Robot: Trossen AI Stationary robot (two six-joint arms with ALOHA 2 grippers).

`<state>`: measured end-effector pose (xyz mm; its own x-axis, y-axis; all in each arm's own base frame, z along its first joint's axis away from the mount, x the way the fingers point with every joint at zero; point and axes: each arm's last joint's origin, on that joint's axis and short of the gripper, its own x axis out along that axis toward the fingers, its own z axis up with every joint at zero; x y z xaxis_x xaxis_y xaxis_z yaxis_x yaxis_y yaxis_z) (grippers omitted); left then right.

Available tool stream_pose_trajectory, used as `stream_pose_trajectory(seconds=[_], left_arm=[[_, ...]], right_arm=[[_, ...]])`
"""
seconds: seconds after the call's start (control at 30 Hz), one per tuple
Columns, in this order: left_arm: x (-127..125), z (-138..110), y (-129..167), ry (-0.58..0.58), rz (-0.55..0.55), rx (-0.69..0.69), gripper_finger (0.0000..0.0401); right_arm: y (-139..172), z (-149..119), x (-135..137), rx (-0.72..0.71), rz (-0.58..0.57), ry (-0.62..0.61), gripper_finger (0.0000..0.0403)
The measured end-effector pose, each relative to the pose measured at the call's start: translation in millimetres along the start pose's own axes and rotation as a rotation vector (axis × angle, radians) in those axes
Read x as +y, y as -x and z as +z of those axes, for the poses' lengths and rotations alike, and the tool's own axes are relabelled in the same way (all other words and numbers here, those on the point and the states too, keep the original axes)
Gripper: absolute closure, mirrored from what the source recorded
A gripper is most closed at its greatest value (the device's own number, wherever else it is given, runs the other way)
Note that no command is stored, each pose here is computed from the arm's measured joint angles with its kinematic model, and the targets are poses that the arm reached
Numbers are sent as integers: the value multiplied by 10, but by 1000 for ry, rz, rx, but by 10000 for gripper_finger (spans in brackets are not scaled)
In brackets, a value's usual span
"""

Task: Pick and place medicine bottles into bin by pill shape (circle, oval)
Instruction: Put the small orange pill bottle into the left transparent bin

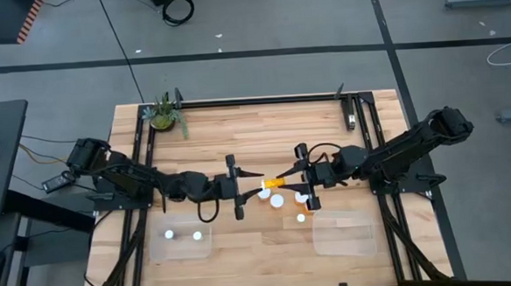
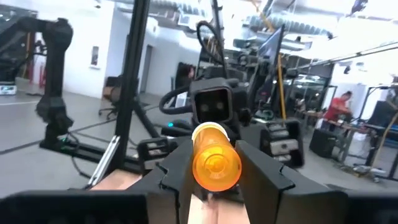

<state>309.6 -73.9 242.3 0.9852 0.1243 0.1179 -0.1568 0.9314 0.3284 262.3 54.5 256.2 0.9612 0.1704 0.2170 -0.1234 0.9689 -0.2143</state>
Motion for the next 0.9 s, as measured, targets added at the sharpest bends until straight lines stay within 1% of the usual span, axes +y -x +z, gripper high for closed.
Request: stream_pose_trajectory(seconds=[0.13,0.3,0.53,0.67,0.77,0.9], left_arm=[[16,79,8,-25,23,-74,221],[19,101,-15,7,7,-76,223],[19,160,-67,7,9,-85,193],[18,158,-68,3,7,-82,184],[18,158,-68,5,7,-82,186],[20,163,-68,7,9,-87,197]], right_arm=[[0,15,-18,-17,-11,8,284],[-1,15,-17,-17,-11,8,284],[-1,16,-18,-19,-12,10,284],[-1,15,-18,-18,-12,10,284],[-1,13,-18,-16,-11,10,284],[-1,13,-18,-16,-11,14,282]])
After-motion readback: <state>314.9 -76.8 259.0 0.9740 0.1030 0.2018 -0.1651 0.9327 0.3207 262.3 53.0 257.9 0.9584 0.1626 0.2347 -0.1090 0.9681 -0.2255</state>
